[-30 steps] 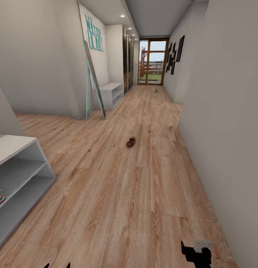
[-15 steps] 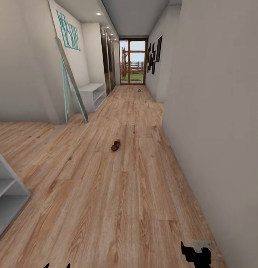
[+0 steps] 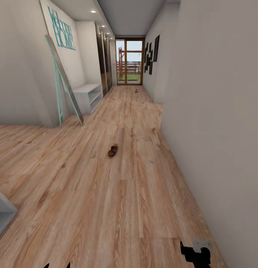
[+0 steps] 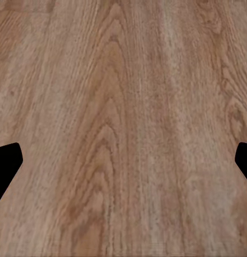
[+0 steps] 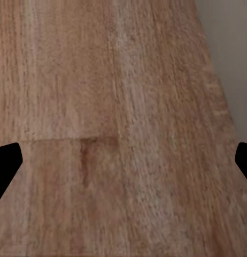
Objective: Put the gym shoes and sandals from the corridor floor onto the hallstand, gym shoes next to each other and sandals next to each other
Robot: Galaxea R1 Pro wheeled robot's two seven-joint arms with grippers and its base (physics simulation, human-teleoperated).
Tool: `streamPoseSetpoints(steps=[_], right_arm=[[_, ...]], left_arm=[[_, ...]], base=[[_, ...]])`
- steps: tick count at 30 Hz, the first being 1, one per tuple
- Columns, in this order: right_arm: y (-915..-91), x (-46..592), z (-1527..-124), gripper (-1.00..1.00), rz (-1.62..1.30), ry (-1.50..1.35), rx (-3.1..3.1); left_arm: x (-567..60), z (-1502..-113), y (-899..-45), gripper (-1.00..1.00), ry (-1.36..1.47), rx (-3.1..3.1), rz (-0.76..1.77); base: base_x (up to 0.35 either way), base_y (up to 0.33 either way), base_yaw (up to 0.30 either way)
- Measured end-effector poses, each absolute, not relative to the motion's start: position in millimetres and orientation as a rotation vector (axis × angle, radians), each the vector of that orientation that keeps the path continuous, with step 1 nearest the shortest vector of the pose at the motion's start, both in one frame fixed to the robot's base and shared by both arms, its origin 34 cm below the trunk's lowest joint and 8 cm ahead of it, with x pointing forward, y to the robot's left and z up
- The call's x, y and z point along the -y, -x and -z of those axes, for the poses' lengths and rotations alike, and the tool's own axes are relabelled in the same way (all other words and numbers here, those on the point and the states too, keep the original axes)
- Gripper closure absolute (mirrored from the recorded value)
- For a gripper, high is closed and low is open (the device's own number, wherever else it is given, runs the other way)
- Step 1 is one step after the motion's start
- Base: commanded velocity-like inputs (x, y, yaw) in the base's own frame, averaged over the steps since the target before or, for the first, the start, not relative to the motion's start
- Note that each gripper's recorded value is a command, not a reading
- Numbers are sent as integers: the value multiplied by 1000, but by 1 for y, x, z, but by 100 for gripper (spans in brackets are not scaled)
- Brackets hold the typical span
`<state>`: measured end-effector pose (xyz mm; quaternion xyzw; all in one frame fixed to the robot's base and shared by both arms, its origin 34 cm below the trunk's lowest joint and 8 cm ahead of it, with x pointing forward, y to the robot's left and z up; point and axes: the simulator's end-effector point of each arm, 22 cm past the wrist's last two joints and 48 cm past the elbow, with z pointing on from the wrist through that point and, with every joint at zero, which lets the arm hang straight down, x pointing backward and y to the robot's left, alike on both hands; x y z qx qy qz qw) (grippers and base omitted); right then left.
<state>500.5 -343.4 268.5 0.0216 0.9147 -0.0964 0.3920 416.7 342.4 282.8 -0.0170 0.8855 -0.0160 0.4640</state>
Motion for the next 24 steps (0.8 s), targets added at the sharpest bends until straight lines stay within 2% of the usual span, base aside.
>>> streamPoseSetpoints(steps=[24], right_arm=[[-498, 343, -267, -100, 243, -46, -2327]], left_arm=[[-342, -279, -411, -100, 48, -2191, 39]], base=[[323, 127, 0]])
